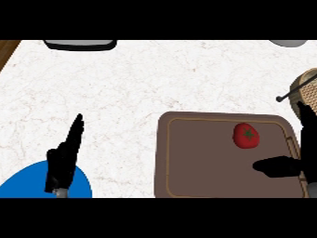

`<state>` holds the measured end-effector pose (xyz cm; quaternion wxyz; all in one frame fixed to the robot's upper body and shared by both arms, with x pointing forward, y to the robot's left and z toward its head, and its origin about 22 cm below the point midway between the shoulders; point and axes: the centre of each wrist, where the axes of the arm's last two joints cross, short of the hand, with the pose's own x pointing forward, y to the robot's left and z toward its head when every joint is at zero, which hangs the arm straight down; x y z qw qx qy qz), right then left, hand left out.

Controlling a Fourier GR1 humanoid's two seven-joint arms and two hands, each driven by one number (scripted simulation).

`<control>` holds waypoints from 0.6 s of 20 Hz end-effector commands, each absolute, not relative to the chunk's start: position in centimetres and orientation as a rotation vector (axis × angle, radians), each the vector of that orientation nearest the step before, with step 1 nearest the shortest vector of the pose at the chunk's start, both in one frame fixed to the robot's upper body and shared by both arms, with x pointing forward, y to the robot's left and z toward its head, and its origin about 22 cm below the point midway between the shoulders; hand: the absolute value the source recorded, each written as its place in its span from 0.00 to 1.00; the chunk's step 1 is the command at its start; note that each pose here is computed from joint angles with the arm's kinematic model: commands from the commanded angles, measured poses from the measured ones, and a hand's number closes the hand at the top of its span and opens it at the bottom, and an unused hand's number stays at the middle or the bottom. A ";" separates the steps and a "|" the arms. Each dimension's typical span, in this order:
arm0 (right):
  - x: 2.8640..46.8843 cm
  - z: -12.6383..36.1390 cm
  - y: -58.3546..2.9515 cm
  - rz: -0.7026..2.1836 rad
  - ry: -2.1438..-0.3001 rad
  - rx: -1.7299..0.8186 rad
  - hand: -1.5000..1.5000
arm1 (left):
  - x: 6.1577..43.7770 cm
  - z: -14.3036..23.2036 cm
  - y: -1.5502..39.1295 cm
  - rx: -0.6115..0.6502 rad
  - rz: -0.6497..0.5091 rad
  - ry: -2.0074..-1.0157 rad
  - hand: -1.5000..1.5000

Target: Pick the tomato from the tray and place it in the tiered basket

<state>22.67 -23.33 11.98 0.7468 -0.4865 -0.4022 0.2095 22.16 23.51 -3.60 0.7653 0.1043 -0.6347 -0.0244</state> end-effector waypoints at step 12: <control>27.5 10.5 -19.9 0.515 -0.508 -1.033 0.00 | 20.9 -4.9 24.6 0.234 -0.036 -1.298 0.50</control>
